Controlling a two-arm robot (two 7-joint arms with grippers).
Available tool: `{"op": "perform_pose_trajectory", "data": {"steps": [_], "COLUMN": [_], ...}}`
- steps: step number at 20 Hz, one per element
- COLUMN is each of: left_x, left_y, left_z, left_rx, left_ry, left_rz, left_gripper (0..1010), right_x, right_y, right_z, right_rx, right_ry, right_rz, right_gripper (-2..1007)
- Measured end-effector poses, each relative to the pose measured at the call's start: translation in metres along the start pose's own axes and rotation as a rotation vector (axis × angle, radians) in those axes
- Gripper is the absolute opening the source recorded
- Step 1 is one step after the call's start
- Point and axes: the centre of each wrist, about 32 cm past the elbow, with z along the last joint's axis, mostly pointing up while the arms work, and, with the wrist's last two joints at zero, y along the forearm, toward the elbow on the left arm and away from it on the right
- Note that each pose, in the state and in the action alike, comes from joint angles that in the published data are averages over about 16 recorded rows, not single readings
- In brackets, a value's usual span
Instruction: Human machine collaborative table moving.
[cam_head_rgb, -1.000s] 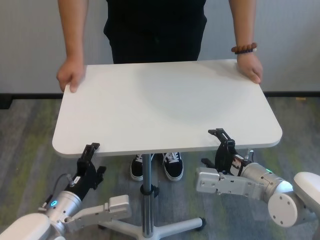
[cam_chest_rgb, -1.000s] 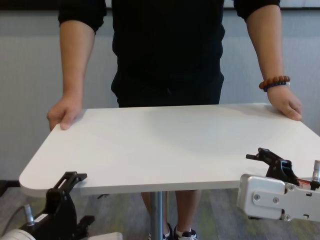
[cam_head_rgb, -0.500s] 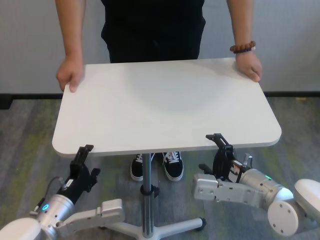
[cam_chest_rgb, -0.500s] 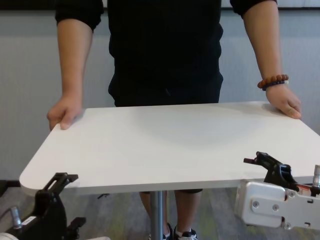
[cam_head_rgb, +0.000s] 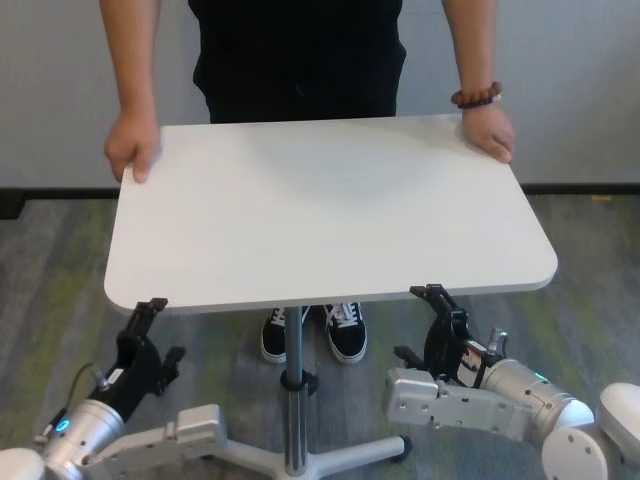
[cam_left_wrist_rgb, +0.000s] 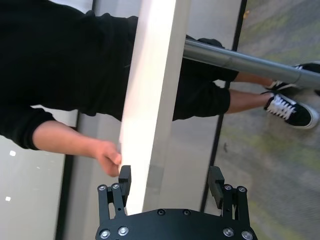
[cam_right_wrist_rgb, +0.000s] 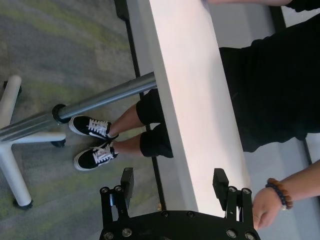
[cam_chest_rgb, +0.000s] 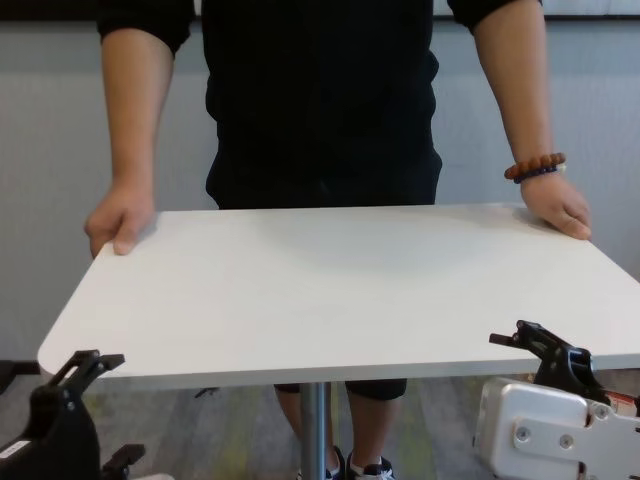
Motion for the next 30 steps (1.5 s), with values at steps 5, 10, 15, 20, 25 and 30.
{"op": "perform_pose_trajectory", "data": {"steps": [5, 10, 15, 20, 25, 30], "left_x": [0.0110, 0.0257, 0.0414, 0.0536, 0.0630, 0.0718], "left_y": [0.014, 0.028, 0.039, 0.047, 0.050, 0.051], "left_z": [-0.0043, -0.0088, -0.0132, -0.0165, -0.0183, -0.0180], "left_rx": [-0.013, -0.041, -0.077, -0.103, -0.117, -0.130], "left_ry": [0.091, 0.212, 0.320, 0.385, 0.412, 0.414], "left_rz": [-0.024, -0.045, -0.048, -0.040, -0.024, -0.012], "left_gripper": [1000, 1000, 1000, 1000, 1000, 1000], "right_x": [0.0002, 0.0039, 0.0104, 0.0177, 0.0245, 0.0318], "right_y": [-0.0103, -0.0186, -0.0250, -0.0292, -0.0307, -0.0311], "right_z": [0.0111, 0.0232, 0.0351, 0.0440, 0.0497, 0.0527], "right_rx": [0.031, 0.076, 0.120, 0.158, 0.185, 0.200], "right_ry": [0.018, 0.042, 0.065, 0.084, 0.094, 0.093], "right_rz": [-0.011, -0.036, -0.067, -0.101, -0.130, -0.155], "right_gripper": [1001, 1001, 1001, 1001, 1001, 1001]}}
